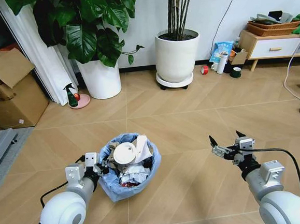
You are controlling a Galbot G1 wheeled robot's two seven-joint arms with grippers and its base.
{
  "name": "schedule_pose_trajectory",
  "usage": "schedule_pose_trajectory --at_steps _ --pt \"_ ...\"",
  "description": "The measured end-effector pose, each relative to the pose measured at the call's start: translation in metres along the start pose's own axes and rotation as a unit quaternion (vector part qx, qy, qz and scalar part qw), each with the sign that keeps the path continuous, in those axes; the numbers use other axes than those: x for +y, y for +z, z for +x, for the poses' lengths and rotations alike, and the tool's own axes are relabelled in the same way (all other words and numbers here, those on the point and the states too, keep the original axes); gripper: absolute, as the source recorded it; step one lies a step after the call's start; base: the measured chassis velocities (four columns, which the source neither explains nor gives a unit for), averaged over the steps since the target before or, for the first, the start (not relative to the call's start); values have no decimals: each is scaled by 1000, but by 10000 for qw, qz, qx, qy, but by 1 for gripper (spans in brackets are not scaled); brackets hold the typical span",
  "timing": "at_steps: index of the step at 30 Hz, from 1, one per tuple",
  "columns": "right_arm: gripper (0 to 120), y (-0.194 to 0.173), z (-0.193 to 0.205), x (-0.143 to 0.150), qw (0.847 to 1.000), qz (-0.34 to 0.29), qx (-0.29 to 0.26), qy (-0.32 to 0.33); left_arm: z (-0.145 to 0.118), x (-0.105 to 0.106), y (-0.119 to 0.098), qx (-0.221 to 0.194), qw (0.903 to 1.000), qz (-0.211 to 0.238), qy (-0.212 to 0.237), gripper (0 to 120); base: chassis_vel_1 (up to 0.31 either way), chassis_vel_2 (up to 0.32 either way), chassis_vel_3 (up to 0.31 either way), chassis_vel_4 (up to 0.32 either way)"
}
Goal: Pick up the trash bin and place the garbage on the floor into it.
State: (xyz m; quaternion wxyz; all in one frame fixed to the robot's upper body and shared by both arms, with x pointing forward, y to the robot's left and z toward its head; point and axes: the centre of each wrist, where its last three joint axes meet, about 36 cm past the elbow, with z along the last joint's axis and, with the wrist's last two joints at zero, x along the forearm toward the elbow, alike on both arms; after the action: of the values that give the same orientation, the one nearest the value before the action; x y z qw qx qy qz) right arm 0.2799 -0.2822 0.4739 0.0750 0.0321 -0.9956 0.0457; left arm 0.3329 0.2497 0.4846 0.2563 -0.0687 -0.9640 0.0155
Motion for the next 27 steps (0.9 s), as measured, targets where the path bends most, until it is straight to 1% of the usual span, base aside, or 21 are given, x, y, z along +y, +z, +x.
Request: schedule_pose_trajectory --at_steps 4,11,15,22,27 --pt "100 5 0 -1 9999 -82 151 23 0 2 3 -44 9999 83 -118 0 0 0 0 0" --pt "100 5 -2 -4 9998 -43 190 3 -1 3 6 -53 9997 151 -158 0 44 -25 -30 21" --pt "100 6 -2 -4 9998 -58 205 25 -1 2 7 -49 9997 167 -149 0 86 -99 -95 100" --pt "100 9 -3 -4 9998 -129 147 68 -4 1 9 -17 9997 181 -147 0 153 -162 -165 143" --pt "100 11 -6 -5 9998 -151 53 87 -11 3 15 88 9992 282 -287 0 85 -82 -62 82"
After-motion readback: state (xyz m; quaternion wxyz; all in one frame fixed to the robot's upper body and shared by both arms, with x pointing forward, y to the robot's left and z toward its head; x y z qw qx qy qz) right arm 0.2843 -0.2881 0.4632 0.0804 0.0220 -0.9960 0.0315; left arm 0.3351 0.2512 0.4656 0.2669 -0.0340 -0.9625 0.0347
